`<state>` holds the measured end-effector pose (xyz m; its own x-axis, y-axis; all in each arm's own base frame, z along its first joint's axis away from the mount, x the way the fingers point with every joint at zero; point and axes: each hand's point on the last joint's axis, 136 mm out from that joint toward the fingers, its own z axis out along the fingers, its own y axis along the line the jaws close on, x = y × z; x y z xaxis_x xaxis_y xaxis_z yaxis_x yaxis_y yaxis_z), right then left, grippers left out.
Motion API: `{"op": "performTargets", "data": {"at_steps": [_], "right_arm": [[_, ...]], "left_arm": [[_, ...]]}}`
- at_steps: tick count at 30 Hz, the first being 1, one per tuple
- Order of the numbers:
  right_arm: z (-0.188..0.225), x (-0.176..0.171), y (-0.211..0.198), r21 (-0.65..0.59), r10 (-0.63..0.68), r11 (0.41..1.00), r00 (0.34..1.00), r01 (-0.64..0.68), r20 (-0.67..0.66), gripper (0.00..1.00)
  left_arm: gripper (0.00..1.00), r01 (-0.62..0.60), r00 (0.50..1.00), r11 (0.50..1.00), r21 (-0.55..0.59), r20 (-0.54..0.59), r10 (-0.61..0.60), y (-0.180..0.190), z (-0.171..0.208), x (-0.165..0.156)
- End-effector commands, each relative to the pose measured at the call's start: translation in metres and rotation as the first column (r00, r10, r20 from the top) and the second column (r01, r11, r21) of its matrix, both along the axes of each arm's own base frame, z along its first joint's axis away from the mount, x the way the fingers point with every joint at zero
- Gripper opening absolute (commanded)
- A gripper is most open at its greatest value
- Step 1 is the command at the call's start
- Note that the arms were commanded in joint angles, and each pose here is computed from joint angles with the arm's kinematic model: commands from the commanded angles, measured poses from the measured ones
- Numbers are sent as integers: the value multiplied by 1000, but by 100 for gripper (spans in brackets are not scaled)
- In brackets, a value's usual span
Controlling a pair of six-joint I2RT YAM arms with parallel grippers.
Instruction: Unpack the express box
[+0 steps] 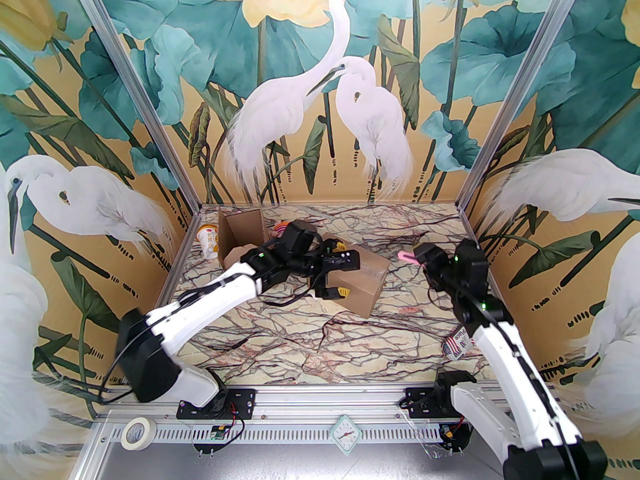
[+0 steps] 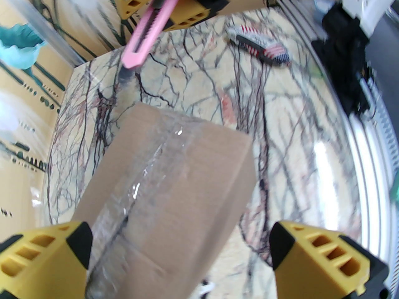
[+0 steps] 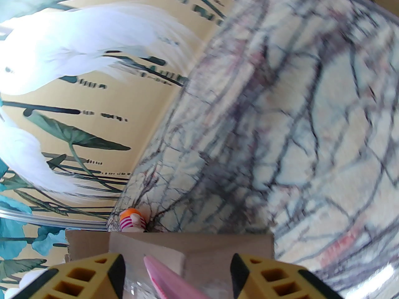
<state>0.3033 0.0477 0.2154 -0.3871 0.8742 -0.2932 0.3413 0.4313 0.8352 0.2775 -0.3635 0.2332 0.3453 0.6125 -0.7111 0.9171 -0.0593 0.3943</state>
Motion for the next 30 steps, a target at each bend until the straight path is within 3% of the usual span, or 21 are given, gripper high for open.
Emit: {"op": "performTargets", "data": {"at_steps": [1,13,30], "right_arm": [[1,-6,-1,92,-58,994,998,58,2,0],[-21,-19,1,128,-67,989,996,74,-59,0],[-28,-10,12,209,-50,976,998,55,-31,0]], "left_arm": [[99,131,985,991,-11,111,-129,-18,10,-2],[99,144,985,990,8,92,-144,-37,-18,5],[99,133,989,991,29,64,-135,-40,-35,9]]}}
